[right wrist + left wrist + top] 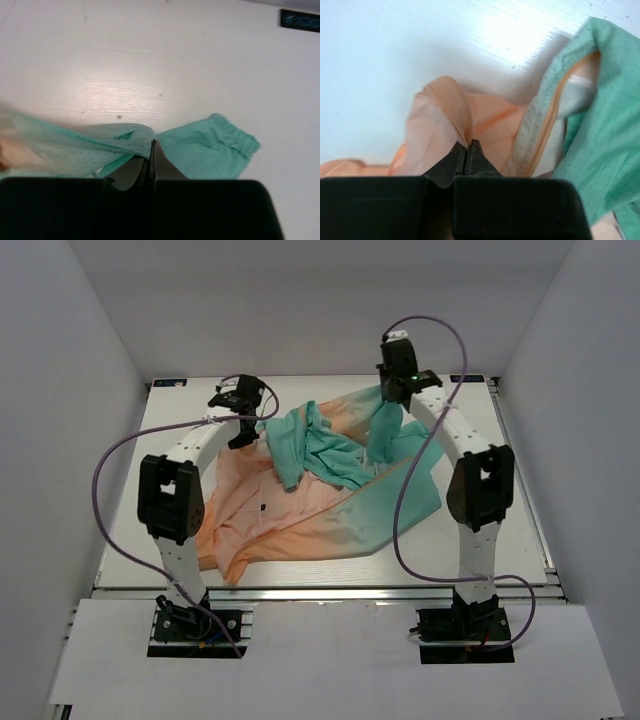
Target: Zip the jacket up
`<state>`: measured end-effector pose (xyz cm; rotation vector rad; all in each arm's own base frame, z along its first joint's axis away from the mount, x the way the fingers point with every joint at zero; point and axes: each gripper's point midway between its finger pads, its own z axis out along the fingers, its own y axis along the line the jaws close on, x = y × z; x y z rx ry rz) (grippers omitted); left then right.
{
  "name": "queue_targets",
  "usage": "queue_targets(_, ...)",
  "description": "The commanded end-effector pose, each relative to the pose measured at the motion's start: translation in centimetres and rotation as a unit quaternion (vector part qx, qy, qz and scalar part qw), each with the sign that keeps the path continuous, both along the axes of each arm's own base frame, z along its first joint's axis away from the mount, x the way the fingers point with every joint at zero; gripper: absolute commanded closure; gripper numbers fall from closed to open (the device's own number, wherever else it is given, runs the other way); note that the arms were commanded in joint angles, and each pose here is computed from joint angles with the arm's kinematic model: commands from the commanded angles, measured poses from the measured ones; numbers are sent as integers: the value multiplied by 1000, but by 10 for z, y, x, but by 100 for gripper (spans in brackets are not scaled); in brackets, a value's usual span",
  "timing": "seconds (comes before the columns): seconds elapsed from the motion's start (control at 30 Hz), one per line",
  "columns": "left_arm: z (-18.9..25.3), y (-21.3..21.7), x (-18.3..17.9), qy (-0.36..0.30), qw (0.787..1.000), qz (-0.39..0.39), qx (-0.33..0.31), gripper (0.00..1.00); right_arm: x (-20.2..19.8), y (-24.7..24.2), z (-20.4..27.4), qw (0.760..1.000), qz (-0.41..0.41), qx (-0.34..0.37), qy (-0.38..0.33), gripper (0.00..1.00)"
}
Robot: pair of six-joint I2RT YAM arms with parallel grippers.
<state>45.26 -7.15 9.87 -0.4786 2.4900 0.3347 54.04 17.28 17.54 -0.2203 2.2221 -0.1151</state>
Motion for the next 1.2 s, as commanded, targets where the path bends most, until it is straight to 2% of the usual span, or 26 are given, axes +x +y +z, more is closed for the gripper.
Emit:
queue_targets(0.0,71,8,-25,-77,997,18,-22,100,-1,-40,77,997,-40,10,-67,100)
queue_targets(0.1,61,12,-59,-65,996,40,-46,100,-7,-79,68,995,-81,20,-51,100)
queue_targets(0.13,73,10,-69,-84,994,41,-65,100,-7,-102,61,993,-104,23,-42,100)
queue_targets(0.2,55,9,-91,-68,993,40,-85,100,-19,-120,37,991,-132,39,-8,100)
queue_targets(0.23,63,9,-101,-82,991,44,-100,100,-21,-137,28,988,-146,43,3,100)
queue_targets(0.33,33,4,-132,-49,990,36,-127,100,-34,-147,-5,986,-149,56,50,100)
queue_targets(0.4,28,-3,-142,-48,987,20,-153,100,-43,-139,-18,988,-122,63,74,80)
queue_targets(0.43,16,-3,-152,-32,987,21,-157,100,-47,-134,-21,989,-107,68,82,73)
queue_targets(0.5,10,-9,-155,-29,984,14,-173,100,-66,-104,-22,990,-49,95,93,65)
queue_targets(0.53,5,-9,-157,-24,984,19,-174,100,-76,-96,-1,992,-36,103,68,62)
queue_targets(0.57,4,-9,-156,-25,984,23,-174,100,-86,-86,3,993,-25,103,59,55)
queue_targets(0.6,4,-8,-155,-24,985,26,-169,100,-99,-63,9,994,0,103,48,50)
queue_targets(0.63,9,-8,-150,-31,985,28,-170,100,-116,-55,-6,994,10,101,51,45)
queue_targets(0.67,11,-6,-150,-31,985,33,-164,100,-132,-46,18,993,21,111,22,35)
queue_targets(0.7,13,-5,-148,-32,986,36,-161,100,-151,-23,19,992,50,115,22,27)
queue_targets(0.77,23,0,-141,-46,986,54,-152,100,-189,-12,12,991,65,117,30,11)
queue_targets(0.9,43,4,-130,-82,983,69,-150,100,-272,39,-22,973,155,139,101,11)
queue_targets(1.0,58,5,-122,-103,981,75,-148,100,-318,67,-48,958,212,131,139,11)
queue_targets(1.07,66,9,-117,-117,980,80,-141,100,-330,78,-55,955,223,124,151,11)
queue_targets(1.17,75,11,-113,-131,978,82,-139,100,-324,91,-66,956,222,113,153,11)
